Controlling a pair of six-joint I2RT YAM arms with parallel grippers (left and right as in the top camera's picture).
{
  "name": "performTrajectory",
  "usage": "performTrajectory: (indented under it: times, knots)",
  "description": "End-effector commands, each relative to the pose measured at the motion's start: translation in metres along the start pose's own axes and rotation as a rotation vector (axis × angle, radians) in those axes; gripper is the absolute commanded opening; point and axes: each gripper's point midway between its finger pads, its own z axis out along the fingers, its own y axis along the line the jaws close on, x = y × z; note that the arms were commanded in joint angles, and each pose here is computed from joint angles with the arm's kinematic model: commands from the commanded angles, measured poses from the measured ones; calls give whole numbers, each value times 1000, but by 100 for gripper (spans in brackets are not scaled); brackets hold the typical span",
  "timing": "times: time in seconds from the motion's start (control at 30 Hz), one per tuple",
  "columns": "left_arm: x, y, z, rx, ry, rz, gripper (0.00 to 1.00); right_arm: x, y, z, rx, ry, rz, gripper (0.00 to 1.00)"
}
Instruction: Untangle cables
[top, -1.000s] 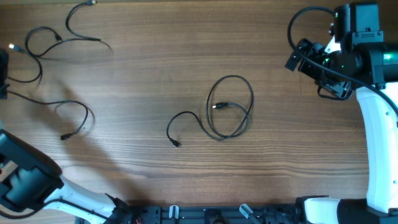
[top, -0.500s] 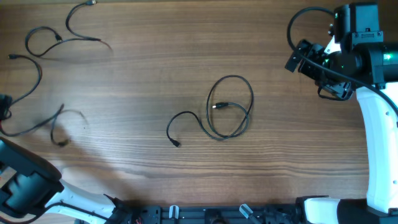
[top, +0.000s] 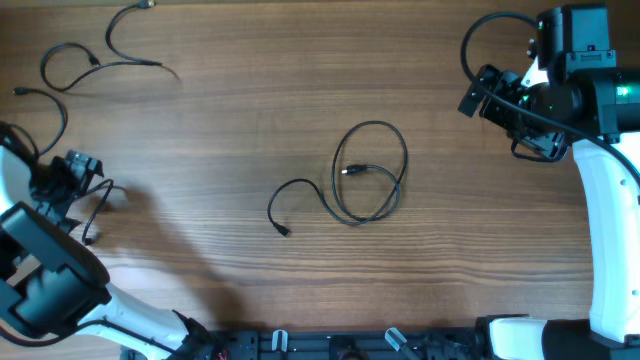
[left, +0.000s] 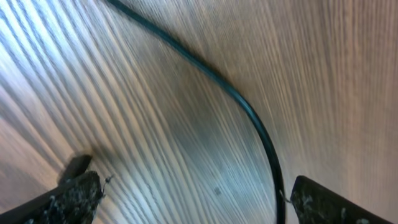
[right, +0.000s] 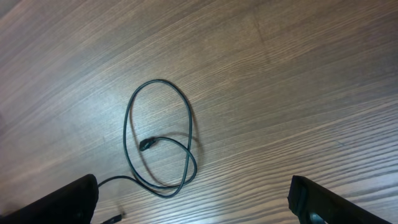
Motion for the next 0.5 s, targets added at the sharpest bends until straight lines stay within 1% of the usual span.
performTrajectory:
  times: [0.0, 0.1, 0.17, 0.2, 0.27, 0.33, 0.37, 0.47]
  knots:
    - [-11, 4, 2, -134, -101, 153, 100, 3, 3, 1, -16, 16, -11, 100]
    - [-25, -9, -12, -105, -158, 165, 100, 3, 2, 1, -15, 16, -14, 100]
    - [-32, -17, -47, -73, -203, 164, 100, 3, 3, 1, -16, 15, -13, 100]
    - [-27, -21, -62, -43, -208, 167, 100, 3, 3, 1, -16, 15, -11, 100]
    - [-7, -26, -92, 23, -203, 182, 100, 2, 3, 1, -20, 14, -11, 100]
    - [25, -31, -120, 55, -191, 225, 100, 3, 7, 1, -38, 17, -11, 100]
    - [32, -36, -125, 59, -198, 258, 100, 4, 9, 1, -52, 24, -11, 100]
    - [48, -55, -117, 41, -184, 518, 100, 5, 10, 1, -60, 29, -18, 100]
